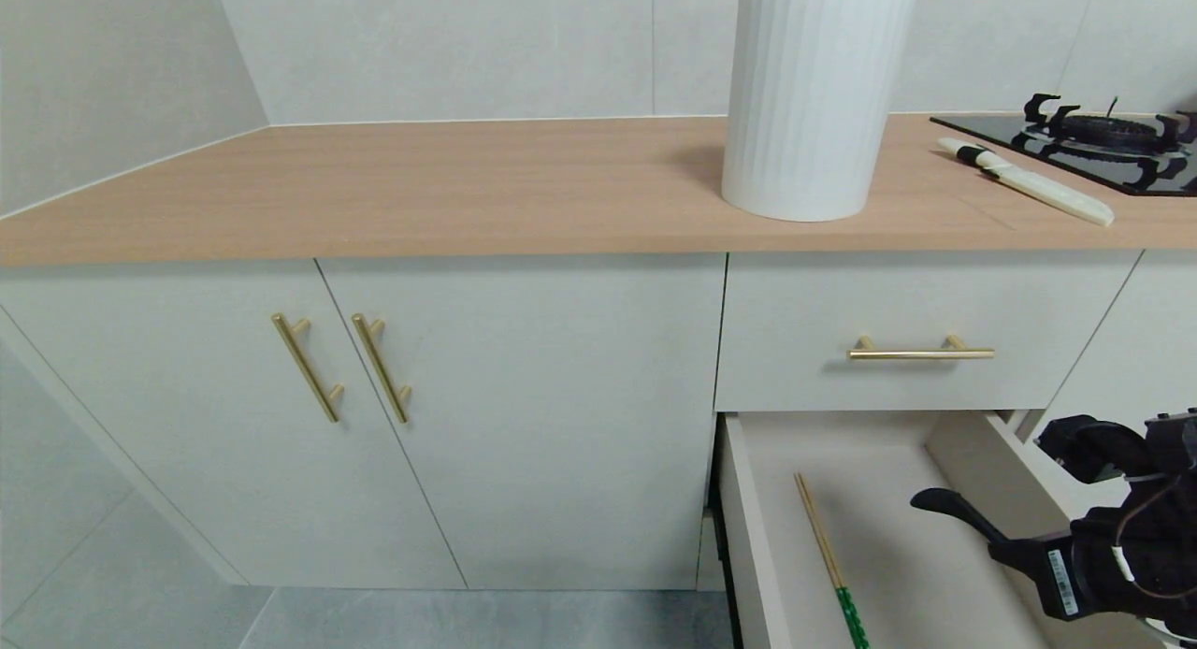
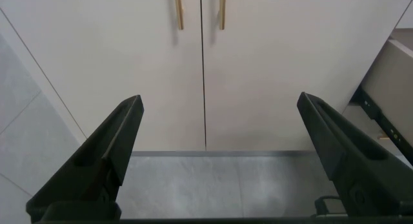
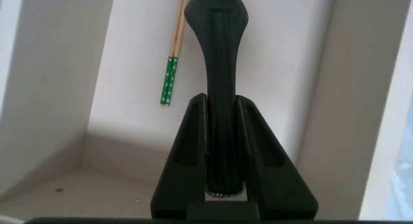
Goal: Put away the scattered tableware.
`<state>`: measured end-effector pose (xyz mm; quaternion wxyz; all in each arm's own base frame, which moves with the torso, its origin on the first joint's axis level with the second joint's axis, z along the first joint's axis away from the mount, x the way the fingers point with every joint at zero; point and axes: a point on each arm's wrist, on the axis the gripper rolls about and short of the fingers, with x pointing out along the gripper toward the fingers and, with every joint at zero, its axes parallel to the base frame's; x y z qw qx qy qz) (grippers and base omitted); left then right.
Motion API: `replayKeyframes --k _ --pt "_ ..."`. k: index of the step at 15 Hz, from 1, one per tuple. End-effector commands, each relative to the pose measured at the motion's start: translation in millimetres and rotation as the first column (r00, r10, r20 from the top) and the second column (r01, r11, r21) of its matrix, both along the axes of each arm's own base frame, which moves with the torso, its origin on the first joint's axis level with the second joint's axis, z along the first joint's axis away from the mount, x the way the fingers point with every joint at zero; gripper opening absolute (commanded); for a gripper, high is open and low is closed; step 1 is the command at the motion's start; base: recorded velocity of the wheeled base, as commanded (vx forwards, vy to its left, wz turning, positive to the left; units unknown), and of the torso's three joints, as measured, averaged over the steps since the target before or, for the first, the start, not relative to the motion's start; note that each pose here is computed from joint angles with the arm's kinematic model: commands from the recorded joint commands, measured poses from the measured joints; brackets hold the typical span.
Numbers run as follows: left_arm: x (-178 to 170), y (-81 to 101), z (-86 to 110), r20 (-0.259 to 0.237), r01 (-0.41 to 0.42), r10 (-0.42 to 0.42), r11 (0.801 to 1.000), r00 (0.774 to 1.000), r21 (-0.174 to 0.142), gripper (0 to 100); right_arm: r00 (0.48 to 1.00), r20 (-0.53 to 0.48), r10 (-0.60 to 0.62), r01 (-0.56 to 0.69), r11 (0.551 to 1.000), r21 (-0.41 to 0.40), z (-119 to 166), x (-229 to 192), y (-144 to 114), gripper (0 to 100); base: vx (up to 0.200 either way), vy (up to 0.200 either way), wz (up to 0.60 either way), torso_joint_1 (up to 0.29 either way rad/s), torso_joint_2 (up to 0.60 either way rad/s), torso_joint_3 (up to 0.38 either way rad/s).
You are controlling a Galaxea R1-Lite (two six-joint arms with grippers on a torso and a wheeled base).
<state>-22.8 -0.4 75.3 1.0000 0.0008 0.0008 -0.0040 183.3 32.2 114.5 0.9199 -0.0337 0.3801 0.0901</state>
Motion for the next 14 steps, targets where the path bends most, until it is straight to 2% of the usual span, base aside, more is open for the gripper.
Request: replayKeyframes --k 1,5,7,8,12,14 --pt "0 0.0 0.0 0.0 0.0 0.0 1.0 1.0 0.0 100 1.0 -0.028 0.0 0.0 1.0 -0.006 -9 8 1 0 0.0 0.0 0.0 0.0 0.0 0.0" --pt "0 0.0 0.0 0.0 0.0 0.0 1.0 1.0 0.0 100 0.996 -0.087 -0.021 0.02 1.0 -0.016 -39 30 5 0 0.0 0.0 0.0 0.0 0.0 0.0" --pt "0 0.0 0.0 0.0 0.0 0.0 1.0 1.0 0.0 100 0.991 -0.106 -0.083 0.08 0.996 -0.024 -56 41 7 0 0.0 0.0 0.0 0.0 0.0 0.0" --pt "0 0.0 0.0 0.0 0.0 0.0 1.0 1.0 0.001 100 0.986 -0.112 -0.121 0.116 0.992 -0.051 -75 49 11 0 0.0 0.0 0.0 0.0 0.0 0.0" --pt "0 0.0 0.0 0.0 0.0 0.0 1.0 1.0 0.0 100 0.986 -0.084 -0.145 0.141 0.989 -0.048 -120 62 18 0 0.0 0.0 0.0 0.0 0.0 0.0" --pt "0 0.0 0.0 0.0 0.0 0.0 1.0 1.0 0.0 100 0.981 -0.051 -0.188 0.183 0.98 -0.082 -145 68 19 0 0.0 0.0 0.0 0.0 0.0 0.0"
